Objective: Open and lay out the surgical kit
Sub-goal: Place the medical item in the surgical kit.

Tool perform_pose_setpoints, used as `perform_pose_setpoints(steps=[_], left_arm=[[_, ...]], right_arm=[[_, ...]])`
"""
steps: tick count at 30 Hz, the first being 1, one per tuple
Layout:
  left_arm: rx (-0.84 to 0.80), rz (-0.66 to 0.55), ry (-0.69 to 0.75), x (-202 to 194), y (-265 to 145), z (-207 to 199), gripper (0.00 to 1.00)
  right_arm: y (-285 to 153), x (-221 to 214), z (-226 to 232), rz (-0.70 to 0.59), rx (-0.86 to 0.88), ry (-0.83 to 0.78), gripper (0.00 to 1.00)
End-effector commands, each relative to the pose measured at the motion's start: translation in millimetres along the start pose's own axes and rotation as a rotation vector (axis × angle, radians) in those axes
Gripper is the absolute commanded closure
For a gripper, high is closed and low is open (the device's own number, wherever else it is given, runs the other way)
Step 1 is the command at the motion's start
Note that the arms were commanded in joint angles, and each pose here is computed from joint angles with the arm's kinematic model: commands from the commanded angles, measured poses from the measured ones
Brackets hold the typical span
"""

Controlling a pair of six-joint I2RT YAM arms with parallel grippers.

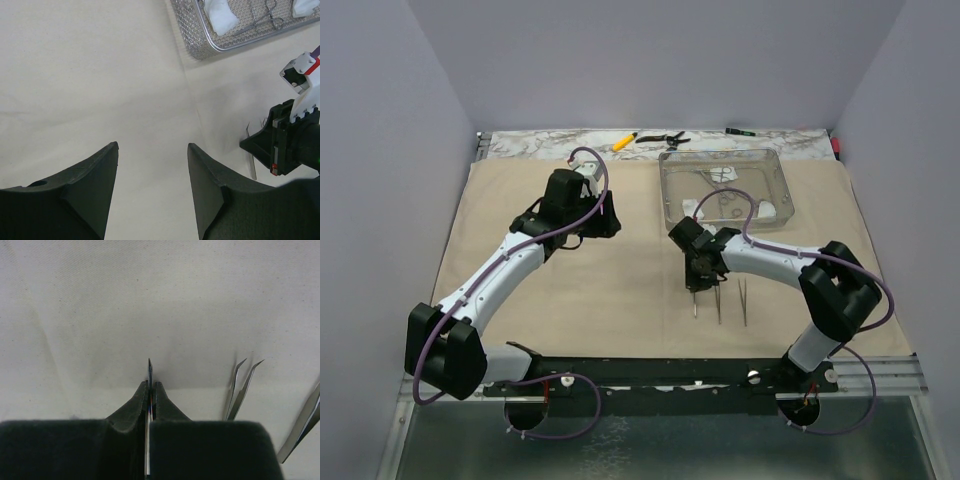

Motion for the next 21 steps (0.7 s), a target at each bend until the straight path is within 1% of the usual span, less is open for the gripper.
perform_pose_setpoints(steps=[1,7,9,13,21], left_arm=[[0.026,-0.011,0.022,-1.2,-3.0,6.3,0.41],[0.032,-0.005,0.025,-2.9,-1.6,8.5,0.41],[0.032,-0.005,0.026,-2.9,-1.6,8.6,0.41],[0.035,-0.005,0.031,-3.5,-2.4,9.6,0.41],[0.045,-0.003,0.037,-4.2,-2.3,11.4,0.41]], right_arm=[[6.1,-10.5,-10.8,0.012,-0.088,0.029,0.99],[13.6,-16.7,-10.2,0.015,-0.106,0.028,0.98],[15.6,-16.7,-10.9,0.015,-0.114,0.025,0.94],[16.1,-16.8,-11.1,0.013,-0.123,0.021,0.80],[-1.2,0.9,-2.6,-0.042,-0.087,0.027,0.66]])
Point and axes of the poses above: each gripper's point midway between its finger pads, its own y axis out along the fingers, its own z axis along the line the jaws close on, x = y × z, the point moved 1 cm from there along -y, back along the fingers, and after that the axes turned 9 degrees about -y, right-handed, at the moved point
